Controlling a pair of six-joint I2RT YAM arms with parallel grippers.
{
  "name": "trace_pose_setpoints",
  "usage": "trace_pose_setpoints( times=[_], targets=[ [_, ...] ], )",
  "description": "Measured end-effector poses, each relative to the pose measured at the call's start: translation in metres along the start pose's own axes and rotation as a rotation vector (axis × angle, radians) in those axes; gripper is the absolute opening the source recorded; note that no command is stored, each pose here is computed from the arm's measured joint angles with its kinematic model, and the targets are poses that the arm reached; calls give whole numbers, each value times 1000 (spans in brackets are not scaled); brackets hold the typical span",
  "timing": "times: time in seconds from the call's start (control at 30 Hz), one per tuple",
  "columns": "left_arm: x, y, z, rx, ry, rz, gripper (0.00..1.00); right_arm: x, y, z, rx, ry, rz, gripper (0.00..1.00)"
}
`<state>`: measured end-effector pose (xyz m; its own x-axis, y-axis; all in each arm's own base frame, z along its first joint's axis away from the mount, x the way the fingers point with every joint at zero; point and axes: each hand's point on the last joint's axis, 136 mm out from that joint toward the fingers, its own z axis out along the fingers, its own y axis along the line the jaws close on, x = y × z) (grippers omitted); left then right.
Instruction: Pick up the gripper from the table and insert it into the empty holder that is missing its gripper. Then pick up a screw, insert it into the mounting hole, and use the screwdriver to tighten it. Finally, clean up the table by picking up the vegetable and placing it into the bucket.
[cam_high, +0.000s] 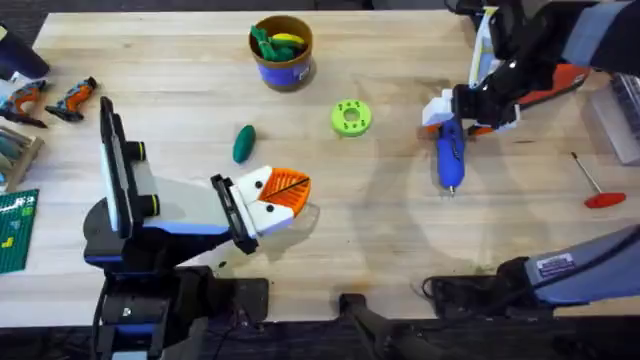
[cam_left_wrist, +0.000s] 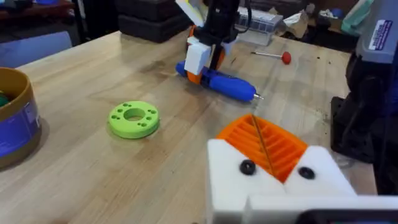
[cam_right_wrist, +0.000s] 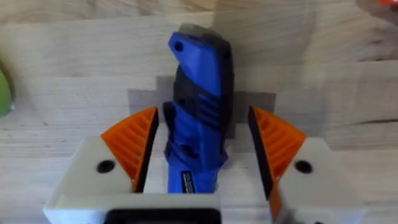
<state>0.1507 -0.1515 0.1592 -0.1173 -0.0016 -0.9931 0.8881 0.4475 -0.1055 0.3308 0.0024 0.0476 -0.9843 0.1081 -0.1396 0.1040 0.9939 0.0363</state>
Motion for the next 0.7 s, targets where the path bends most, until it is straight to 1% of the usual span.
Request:
trace_pose_setpoints(
  times=[0.7],
  targets=[
    [0,0,0,0,0,0,8,6,-1,10,8,45,0,842]
  ],
)
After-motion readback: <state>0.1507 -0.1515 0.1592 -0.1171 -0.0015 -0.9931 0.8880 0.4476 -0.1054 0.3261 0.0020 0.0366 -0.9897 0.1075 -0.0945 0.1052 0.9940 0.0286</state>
